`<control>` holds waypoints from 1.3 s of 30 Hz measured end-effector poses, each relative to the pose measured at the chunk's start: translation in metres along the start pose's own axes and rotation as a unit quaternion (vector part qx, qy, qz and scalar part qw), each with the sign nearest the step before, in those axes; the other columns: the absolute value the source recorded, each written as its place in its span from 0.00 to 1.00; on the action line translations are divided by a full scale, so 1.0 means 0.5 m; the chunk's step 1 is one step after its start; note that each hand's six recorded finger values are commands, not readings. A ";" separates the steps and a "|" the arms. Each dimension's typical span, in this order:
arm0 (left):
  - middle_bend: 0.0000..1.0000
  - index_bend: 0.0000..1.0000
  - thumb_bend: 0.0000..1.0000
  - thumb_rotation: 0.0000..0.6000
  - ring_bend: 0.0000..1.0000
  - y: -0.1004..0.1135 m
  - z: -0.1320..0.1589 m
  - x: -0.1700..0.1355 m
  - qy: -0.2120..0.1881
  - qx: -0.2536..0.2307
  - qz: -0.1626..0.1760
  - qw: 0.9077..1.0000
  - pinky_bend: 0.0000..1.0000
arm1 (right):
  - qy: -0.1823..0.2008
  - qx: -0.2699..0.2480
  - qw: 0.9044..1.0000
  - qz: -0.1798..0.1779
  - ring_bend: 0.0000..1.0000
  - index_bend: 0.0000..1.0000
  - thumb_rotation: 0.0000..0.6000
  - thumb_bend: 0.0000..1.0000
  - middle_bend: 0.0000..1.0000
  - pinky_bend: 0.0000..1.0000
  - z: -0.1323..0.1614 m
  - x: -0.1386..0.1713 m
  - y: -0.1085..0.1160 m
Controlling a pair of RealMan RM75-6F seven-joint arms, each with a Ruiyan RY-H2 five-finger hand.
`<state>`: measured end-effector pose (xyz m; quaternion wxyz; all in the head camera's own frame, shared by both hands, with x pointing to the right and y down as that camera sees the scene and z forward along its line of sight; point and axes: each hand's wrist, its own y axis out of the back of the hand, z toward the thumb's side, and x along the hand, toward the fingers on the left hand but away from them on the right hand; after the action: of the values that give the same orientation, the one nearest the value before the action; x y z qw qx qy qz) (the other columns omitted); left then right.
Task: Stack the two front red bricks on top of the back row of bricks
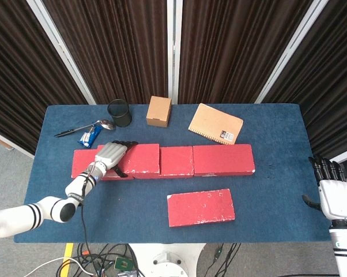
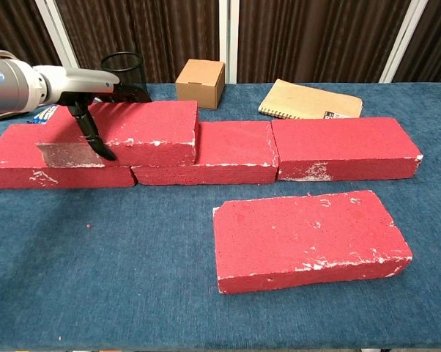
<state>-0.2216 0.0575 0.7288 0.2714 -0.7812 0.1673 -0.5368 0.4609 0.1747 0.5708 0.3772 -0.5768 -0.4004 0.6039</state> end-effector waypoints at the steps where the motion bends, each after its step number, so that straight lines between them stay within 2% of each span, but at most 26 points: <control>1: 0.19 0.09 0.00 1.00 0.19 0.000 0.000 0.000 0.000 0.000 0.000 1.000 0.16 | 0.000 0.000 1.000 0.000 0.00 0.00 1.00 0.09 0.00 0.00 0.000 0.000 0.000; 5: 0.13 0.07 0.00 1.00 0.10 -0.002 0.001 0.000 0.000 0.001 -0.008 1.000 0.13 | -0.002 0.000 1.000 0.002 0.00 0.00 1.00 0.09 0.00 0.00 -0.001 -0.001 -0.001; 9: 0.02 0.04 0.00 1.00 0.01 -0.003 0.001 0.000 0.001 -0.002 -0.009 1.000 0.09 | -0.003 -0.002 1.000 0.004 0.00 0.00 1.00 0.09 0.00 0.00 -0.001 -0.004 -0.004; 11: 0.00 0.04 0.00 1.00 0.00 -0.003 0.000 0.000 0.001 -0.004 -0.009 1.000 0.08 | -0.003 -0.002 1.000 0.004 0.00 0.00 1.00 0.09 0.00 0.00 0.000 -0.003 -0.004; 22: 0.00 0.03 0.00 1.00 0.00 0.003 0.007 -0.005 -0.006 -0.009 -0.006 1.000 0.06 | -0.007 -0.004 1.000 -0.004 0.00 0.00 1.00 0.09 0.00 0.00 -0.006 -0.003 0.001; 30: 0.00 0.00 0.00 1.00 0.00 0.008 0.017 -0.014 -0.019 -0.007 -0.009 1.000 0.00 | 0.003 -0.005 1.000 -0.007 0.00 0.00 1.00 0.08 0.00 0.00 0.000 -0.003 0.004; 36: 0.00 0.00 0.00 1.00 0.00 0.034 0.023 -0.031 -0.026 -0.014 0.013 0.999 0.00 | 0.010 -0.005 1.000 -0.008 0.00 0.00 1.00 0.07 0.00 0.00 0.004 -0.002 0.007; 39: 0.00 0.00 0.00 1.00 0.00 0.068 0.023 -0.046 -0.028 -0.017 0.045 0.998 0.00 | 0.012 -0.006 1.000 -0.012 0.00 0.00 1.00 0.07 0.00 0.00 0.008 -0.003 0.009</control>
<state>-0.2186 0.0459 0.6879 0.2861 -0.7919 0.2036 -0.4995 0.4571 0.1716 0.5674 0.3853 -0.5814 -0.4067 0.5900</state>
